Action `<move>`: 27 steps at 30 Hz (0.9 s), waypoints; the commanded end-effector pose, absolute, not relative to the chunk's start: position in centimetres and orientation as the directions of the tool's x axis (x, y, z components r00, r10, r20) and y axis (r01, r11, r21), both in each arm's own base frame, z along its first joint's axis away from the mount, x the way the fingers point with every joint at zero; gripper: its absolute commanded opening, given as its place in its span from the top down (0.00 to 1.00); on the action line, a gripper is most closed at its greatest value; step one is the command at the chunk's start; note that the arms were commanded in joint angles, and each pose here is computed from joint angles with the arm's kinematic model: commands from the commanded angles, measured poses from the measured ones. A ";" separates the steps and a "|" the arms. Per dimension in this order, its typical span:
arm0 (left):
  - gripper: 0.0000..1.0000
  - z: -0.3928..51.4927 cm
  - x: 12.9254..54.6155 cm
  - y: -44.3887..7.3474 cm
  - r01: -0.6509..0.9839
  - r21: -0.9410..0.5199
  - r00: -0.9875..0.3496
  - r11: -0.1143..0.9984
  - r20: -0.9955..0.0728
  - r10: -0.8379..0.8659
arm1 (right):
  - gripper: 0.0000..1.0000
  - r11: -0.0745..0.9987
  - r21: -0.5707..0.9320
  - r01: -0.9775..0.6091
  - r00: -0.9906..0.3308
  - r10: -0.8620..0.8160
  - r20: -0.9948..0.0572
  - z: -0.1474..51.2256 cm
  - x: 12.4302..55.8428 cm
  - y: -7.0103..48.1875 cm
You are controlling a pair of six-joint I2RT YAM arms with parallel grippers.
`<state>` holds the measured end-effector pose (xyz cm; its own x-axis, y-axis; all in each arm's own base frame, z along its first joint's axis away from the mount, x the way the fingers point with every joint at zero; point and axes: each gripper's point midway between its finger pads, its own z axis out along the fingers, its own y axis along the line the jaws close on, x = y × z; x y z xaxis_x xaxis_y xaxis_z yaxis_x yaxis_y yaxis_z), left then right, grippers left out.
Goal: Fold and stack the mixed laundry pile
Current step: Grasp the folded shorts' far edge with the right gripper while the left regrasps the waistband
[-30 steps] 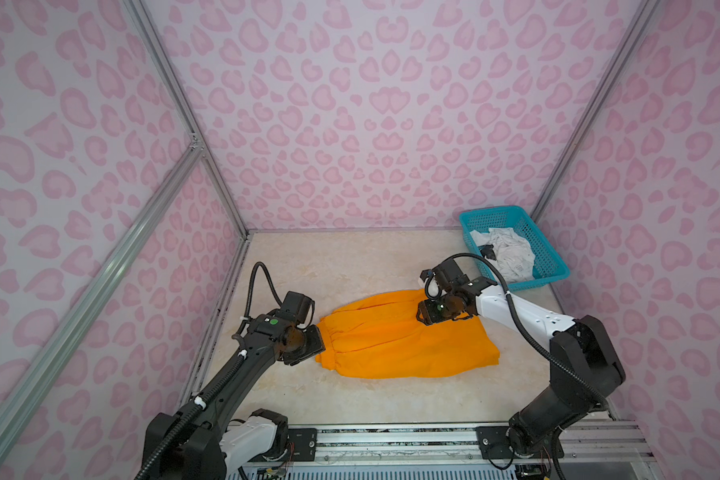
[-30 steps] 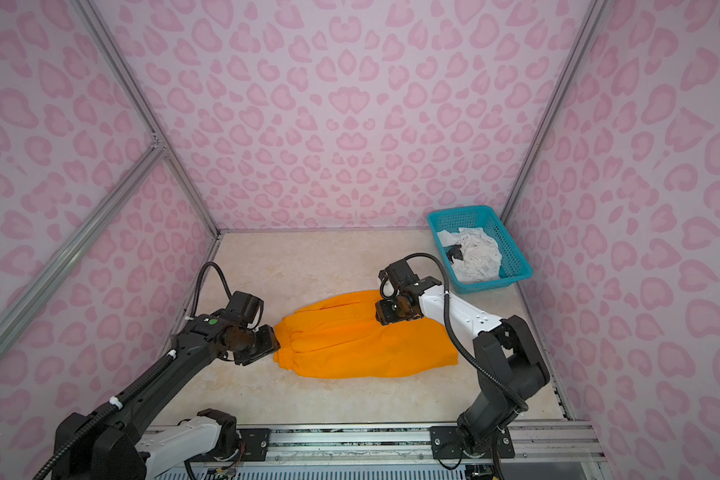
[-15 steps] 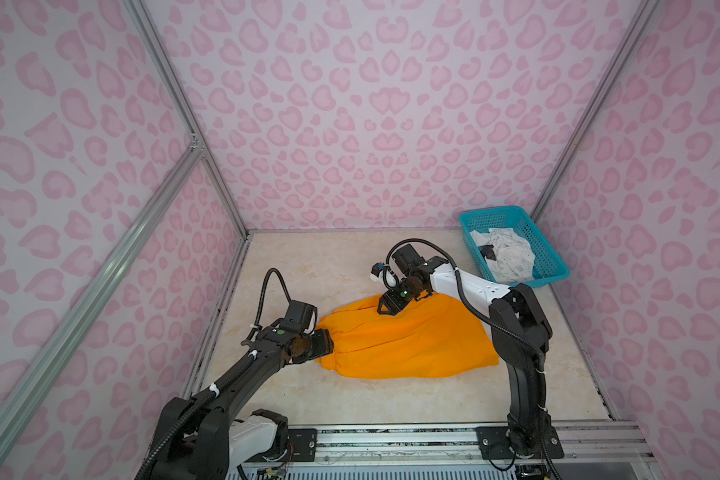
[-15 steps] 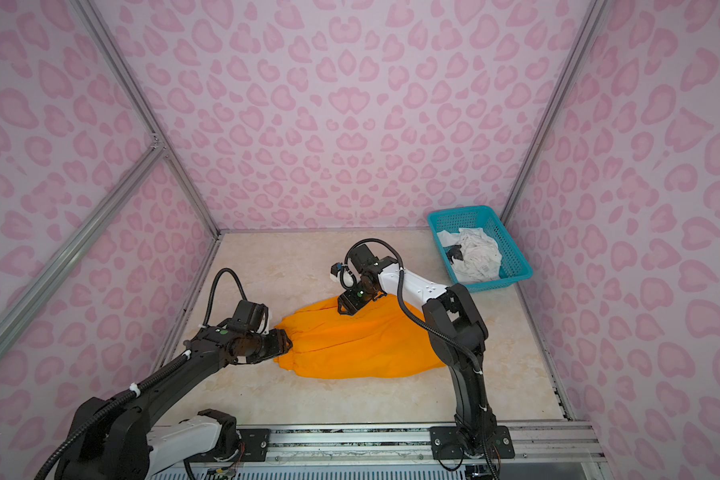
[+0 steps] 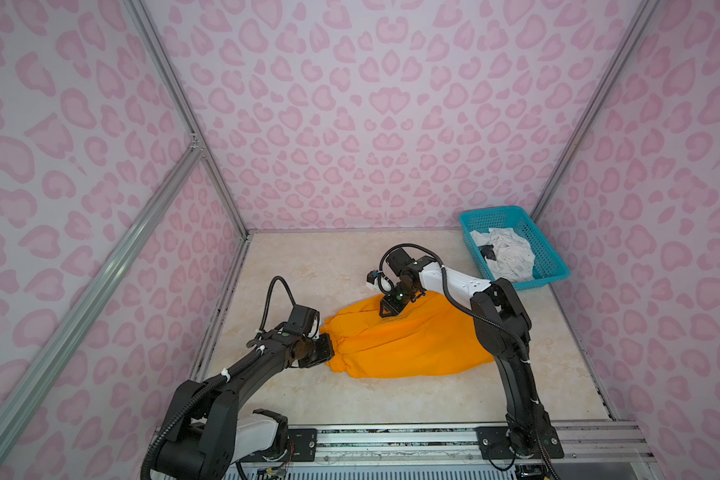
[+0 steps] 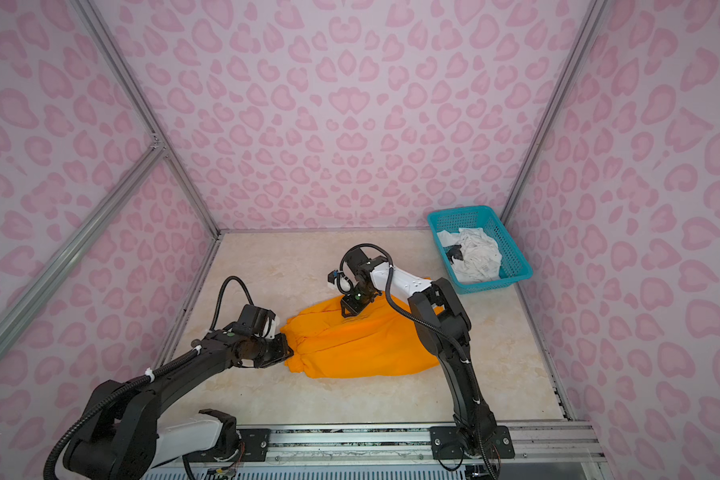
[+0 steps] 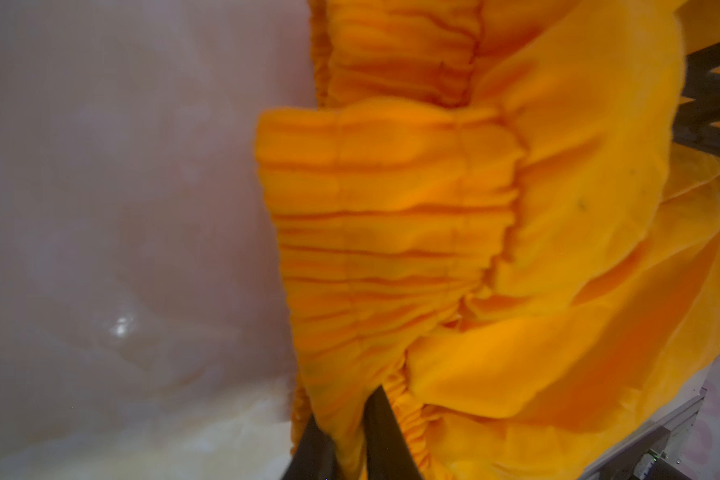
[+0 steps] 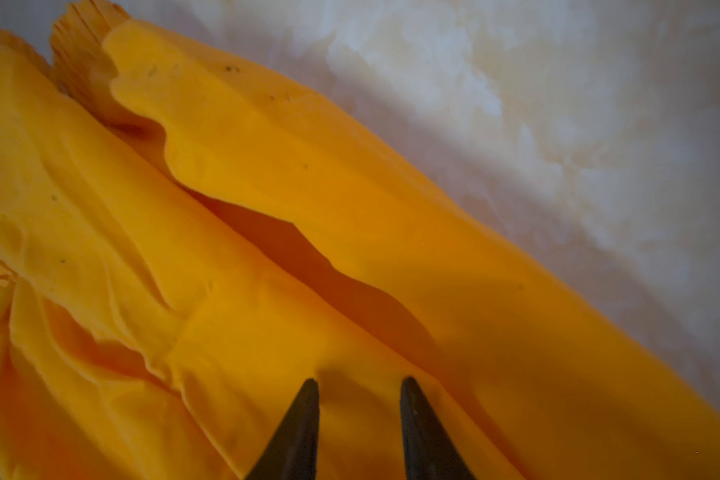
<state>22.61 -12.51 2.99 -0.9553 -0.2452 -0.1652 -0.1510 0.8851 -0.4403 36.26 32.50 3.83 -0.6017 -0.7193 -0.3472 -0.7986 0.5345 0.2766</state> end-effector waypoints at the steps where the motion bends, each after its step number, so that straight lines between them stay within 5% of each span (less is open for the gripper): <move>1: 0.95 3.0 22.9 -12.2 -0.170 -0.416 -0.953 0.893 -0.163 -0.257 | 0.72 0.571 0.208 -0.795 -0.605 -0.718 -0.343 3.7 37.3 31.7; 6: 0.97 2.9 22.8 -11.6 -0.187 -0.375 -0.956 0.908 -0.143 -0.256 | 0.40 0.548 0.139 -0.825 -0.553 -0.730 -0.402 5.0 38.0 31.5; 12: 0.97 2.7 22.7 -10.9 -0.216 -0.324 -0.956 0.921 -0.121 -0.266 | 0.35 0.466 0.220 -0.857 -0.515 -0.764 -0.389 4.7 37.4 32.6; 21: 0.97 2.7 22.8 -10.3 -0.222 -0.281 -0.957 0.934 -0.120 -0.264 | 0.36 0.401 0.308 -0.863 -0.494 -0.800 -0.342 3.2 35.3 33.6; 27: 0.97 3.0 22.7 -10.2 -0.209 -0.272 -0.961 0.939 -0.121 -0.249 | 0.64 0.456 0.273 -0.847 -0.528 -0.785 -0.325 2.0 36.1 33.2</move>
